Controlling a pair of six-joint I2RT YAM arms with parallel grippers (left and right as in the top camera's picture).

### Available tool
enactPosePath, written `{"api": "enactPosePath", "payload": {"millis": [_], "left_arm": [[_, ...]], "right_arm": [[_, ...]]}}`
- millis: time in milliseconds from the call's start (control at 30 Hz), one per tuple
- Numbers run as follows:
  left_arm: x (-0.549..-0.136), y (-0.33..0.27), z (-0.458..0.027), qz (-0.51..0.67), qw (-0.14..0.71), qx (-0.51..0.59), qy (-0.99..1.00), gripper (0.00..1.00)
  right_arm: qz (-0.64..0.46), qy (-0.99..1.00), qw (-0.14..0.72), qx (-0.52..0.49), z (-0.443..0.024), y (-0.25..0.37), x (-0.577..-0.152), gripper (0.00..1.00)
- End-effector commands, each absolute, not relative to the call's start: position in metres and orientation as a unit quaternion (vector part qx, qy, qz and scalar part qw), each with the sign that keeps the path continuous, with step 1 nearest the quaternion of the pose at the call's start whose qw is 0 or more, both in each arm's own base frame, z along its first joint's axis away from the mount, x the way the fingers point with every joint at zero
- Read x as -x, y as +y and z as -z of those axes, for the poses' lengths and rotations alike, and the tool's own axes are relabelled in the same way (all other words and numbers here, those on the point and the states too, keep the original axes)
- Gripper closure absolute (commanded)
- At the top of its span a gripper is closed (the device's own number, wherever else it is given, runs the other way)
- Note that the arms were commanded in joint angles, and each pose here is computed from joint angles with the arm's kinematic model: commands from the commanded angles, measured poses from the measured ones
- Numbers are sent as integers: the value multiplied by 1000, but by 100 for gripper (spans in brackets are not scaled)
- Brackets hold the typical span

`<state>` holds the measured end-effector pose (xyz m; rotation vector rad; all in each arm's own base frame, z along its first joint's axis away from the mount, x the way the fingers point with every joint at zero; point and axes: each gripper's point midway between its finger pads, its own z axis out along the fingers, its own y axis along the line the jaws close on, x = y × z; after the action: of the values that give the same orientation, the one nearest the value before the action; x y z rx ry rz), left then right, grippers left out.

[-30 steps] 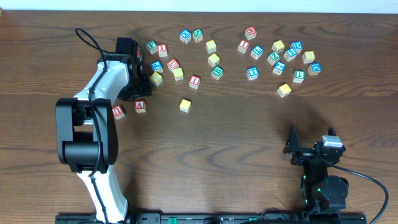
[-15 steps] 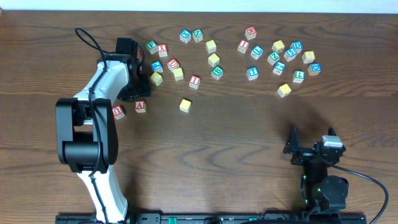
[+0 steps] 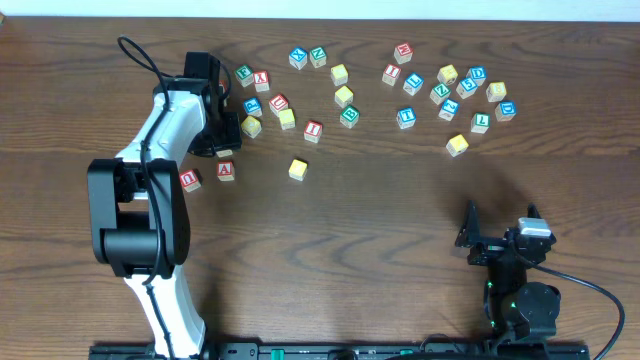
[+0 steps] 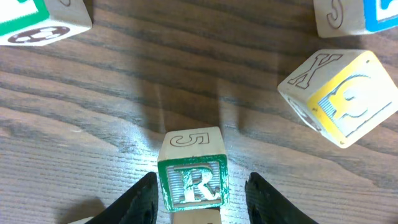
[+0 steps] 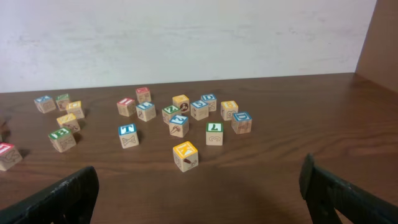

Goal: Spell out ROBOT
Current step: 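Close the left gripper on the green R block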

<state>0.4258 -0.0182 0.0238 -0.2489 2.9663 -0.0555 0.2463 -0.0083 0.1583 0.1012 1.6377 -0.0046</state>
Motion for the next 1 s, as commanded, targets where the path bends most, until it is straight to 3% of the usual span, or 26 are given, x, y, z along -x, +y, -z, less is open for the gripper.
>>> {"api": "enactPosePath", "payload": {"millis": [0,967], "left_arm": [[-432,-15,-33,14,92,88,992,55],[-431,-15,-33,14,91,88,992,55]], "right_arm": [[8,729,683,-44,-158,-10,-246,1],[8,729,683,-44,-158,-10,-246,1]]}}
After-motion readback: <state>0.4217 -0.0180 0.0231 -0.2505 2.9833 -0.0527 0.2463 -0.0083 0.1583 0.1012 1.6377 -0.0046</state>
